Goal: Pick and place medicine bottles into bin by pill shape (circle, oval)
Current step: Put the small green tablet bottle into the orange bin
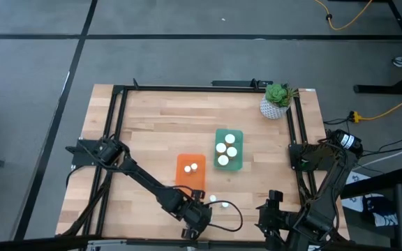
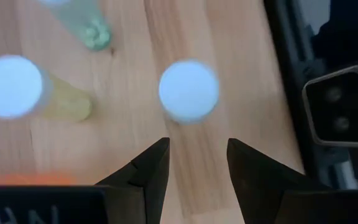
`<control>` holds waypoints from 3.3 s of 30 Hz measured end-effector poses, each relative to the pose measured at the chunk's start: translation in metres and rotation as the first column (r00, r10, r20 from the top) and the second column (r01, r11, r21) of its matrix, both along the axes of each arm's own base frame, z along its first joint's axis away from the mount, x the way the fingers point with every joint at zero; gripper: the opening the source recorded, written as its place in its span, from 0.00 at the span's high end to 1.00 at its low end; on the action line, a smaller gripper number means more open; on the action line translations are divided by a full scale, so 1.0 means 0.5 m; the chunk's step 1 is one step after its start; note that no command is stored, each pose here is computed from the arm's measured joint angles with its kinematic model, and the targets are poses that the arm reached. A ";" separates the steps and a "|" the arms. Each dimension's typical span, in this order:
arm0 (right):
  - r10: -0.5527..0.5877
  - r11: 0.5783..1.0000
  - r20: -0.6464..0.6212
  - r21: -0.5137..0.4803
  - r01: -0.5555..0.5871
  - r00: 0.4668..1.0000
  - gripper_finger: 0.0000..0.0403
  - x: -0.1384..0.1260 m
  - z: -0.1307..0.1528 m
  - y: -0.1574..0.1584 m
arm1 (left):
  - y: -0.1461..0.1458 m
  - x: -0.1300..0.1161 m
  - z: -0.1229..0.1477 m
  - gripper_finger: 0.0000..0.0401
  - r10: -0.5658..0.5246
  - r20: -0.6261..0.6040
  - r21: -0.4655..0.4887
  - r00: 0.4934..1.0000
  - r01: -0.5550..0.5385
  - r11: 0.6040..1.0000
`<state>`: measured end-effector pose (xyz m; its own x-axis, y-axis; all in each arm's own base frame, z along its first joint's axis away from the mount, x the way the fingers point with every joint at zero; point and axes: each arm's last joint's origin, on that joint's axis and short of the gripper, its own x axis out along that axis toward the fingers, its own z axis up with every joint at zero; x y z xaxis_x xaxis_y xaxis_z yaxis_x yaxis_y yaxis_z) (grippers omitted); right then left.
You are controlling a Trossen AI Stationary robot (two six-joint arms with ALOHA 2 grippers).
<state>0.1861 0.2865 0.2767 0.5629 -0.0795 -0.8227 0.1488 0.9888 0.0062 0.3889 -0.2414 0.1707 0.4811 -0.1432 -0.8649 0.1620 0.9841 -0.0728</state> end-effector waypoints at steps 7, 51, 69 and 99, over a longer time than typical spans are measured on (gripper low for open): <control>0.000 1.000 0.000 0.000 0.000 1.000 0.37 0.000 0.000 0.000 | 0.000 0.006 -0.007 0.62 0.003 0.015 0.000 1.000 -0.003 1.000; 0.000 1.000 0.000 0.001 0.000 1.000 0.37 0.000 0.000 0.000 | 0.003 0.030 0.008 0.62 -0.039 0.154 0.027 0.987 0.035 0.999; 0.000 1.000 0.000 0.001 0.000 1.000 0.37 0.000 0.000 0.000 | 0.023 0.041 0.008 0.62 -0.020 0.153 0.031 0.988 0.015 0.999; 0.000 1.000 0.001 0.002 0.000 1.000 0.37 0.000 0.001 0.001 | 0.006 -0.035 0.134 0.73 -0.063 0.177 0.044 0.982 0.056 0.997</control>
